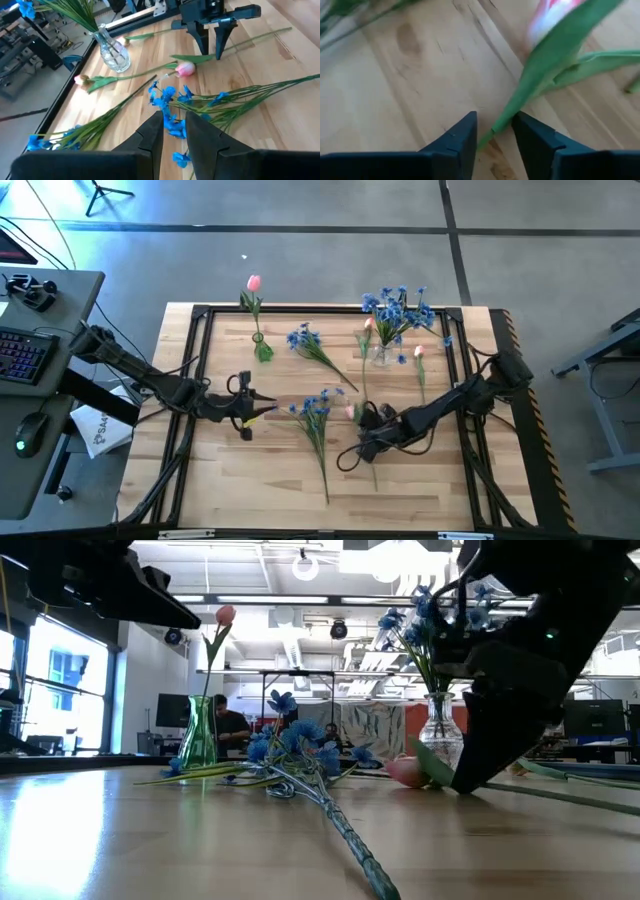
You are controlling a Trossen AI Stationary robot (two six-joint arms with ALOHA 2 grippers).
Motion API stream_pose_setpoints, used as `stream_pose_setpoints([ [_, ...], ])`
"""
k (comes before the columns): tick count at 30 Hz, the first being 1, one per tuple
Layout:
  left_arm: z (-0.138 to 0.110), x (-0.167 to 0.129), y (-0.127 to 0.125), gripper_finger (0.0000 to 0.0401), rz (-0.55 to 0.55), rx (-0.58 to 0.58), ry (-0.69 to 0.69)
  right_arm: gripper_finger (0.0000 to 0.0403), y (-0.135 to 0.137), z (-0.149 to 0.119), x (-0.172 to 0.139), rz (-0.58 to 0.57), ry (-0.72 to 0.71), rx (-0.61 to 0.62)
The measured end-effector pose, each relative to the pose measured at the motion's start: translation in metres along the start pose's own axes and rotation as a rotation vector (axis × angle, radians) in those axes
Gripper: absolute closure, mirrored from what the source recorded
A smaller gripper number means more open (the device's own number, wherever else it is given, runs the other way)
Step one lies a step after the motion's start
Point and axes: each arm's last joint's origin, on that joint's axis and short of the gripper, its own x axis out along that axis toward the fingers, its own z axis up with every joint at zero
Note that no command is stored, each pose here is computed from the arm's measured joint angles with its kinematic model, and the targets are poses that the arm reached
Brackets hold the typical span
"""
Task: Sort flowers into vase by color
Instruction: Put the bottom left pink tulip into the green vase
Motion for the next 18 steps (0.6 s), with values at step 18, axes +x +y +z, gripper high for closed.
stream_pose_setpoints([
  [18,-0.006,0.009,-0.006,0.0332,-0.003,-0.033,0.049,0.0398,-0.002,-0.009,0.006,0.165,-0.103,-0.136],
])
